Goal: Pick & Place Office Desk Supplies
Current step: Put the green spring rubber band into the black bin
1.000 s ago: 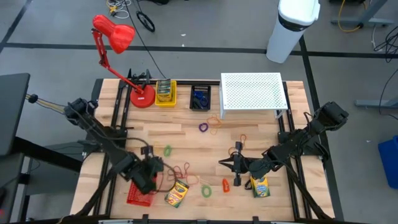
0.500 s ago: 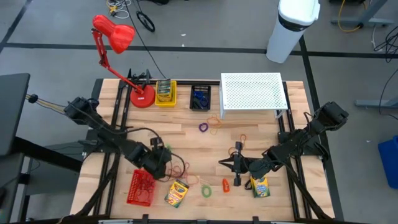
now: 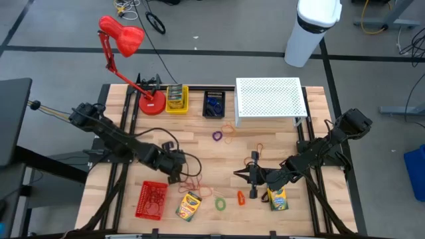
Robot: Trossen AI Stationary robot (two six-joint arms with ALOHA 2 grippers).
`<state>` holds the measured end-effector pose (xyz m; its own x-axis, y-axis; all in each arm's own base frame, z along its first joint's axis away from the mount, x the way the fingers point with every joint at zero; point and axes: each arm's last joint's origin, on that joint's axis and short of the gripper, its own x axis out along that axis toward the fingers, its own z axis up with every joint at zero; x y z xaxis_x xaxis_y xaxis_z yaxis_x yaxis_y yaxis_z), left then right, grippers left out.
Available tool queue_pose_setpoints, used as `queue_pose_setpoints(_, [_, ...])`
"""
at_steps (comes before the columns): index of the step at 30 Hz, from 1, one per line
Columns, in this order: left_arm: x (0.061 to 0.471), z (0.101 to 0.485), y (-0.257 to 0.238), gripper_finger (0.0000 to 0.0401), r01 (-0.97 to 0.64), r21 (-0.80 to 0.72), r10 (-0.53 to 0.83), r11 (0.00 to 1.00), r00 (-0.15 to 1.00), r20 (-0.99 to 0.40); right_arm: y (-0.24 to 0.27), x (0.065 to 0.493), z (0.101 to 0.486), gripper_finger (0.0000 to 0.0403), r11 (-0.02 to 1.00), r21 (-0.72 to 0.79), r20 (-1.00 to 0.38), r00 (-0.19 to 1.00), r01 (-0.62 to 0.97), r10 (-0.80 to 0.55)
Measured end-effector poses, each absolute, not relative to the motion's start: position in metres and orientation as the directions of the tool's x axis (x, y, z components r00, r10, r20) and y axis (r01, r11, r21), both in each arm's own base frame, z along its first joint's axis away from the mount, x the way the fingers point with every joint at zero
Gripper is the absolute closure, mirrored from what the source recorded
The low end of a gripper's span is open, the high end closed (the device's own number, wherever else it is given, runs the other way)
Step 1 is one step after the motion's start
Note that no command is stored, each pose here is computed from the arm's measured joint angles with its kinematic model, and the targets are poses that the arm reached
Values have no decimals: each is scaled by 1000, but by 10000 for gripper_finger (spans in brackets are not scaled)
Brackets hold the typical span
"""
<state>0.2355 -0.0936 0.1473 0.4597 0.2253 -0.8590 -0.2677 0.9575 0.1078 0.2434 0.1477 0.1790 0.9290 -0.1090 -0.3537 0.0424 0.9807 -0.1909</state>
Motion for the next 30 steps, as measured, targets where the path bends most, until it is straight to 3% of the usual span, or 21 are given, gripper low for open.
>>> queue_pose_setpoints(13, [228, 134, -88, 241, -230, 117, 212, 966, 450, -868, 148, 243, 179, 377, 981, -191, -354, 929, 42, -109])
queue_pose_setpoints(30, [234, 118, -89, 243, -186, 200, 262, 962, 428, -865, 148, 243, 179, 377, 981, -192, -354, 929, 42, -109])
